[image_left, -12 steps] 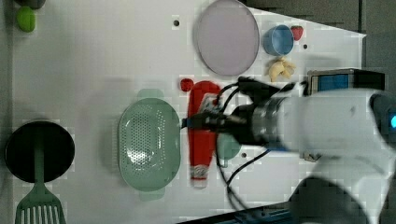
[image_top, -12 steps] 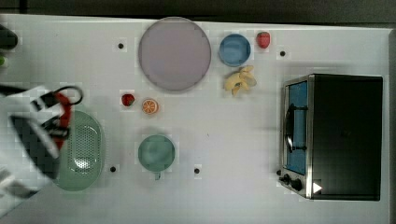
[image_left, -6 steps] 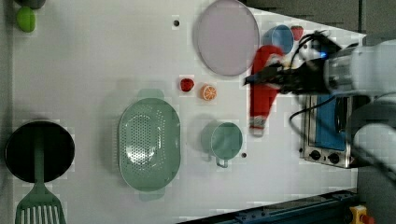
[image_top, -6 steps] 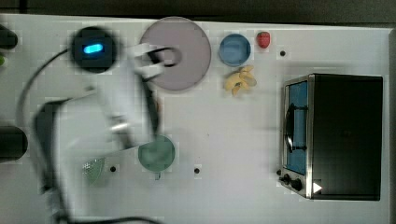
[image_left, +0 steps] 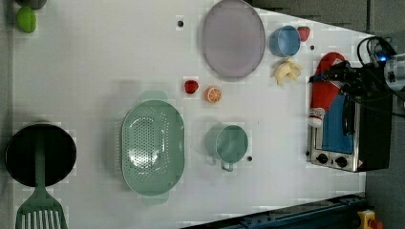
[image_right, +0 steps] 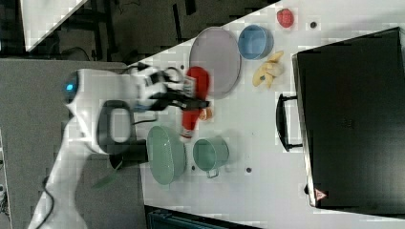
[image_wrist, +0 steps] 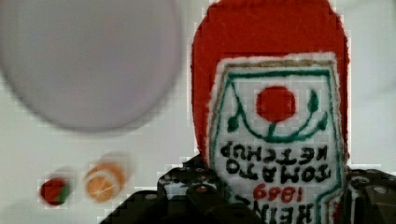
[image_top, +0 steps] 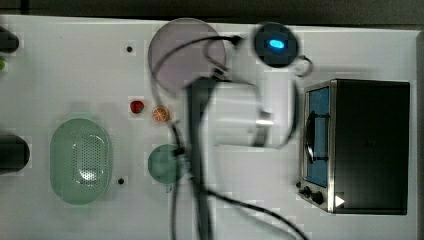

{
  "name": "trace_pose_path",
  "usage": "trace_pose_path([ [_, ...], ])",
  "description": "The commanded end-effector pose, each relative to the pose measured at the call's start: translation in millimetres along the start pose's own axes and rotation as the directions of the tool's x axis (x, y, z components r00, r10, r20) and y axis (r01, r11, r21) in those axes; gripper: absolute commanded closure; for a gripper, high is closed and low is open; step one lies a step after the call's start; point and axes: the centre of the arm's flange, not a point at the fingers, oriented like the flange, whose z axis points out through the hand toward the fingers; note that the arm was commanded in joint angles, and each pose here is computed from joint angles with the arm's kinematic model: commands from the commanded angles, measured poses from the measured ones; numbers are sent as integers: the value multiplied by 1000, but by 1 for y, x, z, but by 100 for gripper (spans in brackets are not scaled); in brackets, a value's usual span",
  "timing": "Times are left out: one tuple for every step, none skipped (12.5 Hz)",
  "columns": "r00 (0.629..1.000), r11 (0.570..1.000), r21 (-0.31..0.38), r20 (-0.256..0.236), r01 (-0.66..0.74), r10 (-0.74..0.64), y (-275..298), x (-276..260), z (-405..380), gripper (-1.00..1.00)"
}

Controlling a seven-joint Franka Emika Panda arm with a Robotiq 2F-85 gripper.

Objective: Pick ketchup from strainer and place it on the table

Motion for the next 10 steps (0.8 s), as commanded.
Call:
trace_pose_path([
  [995,995,-7,23,100,-100,-9,-17,39,-18],
  [995,995,-3,12,97,-97,-6,-20,54,-18],
  [995,995,1,7,97,-97,-3,-26,70,-18],
  [995,995,3,11,99,-99,-1,-32,87,-18],
  [995,995,4,22,98,-99,1,-38,105,-18],
  [995,995,7,37,98,-98,3,-43,122,-18],
  [994,995,11,50,96,-97,5,-46,139,-18],
  [994,995,20,49,94,-95,5,-47,151,-18],
  [995,996,29,44,89,-90,7,-46,161,-25],
  [995,996,33,42,84,-85,10,-46,170,-44],
])
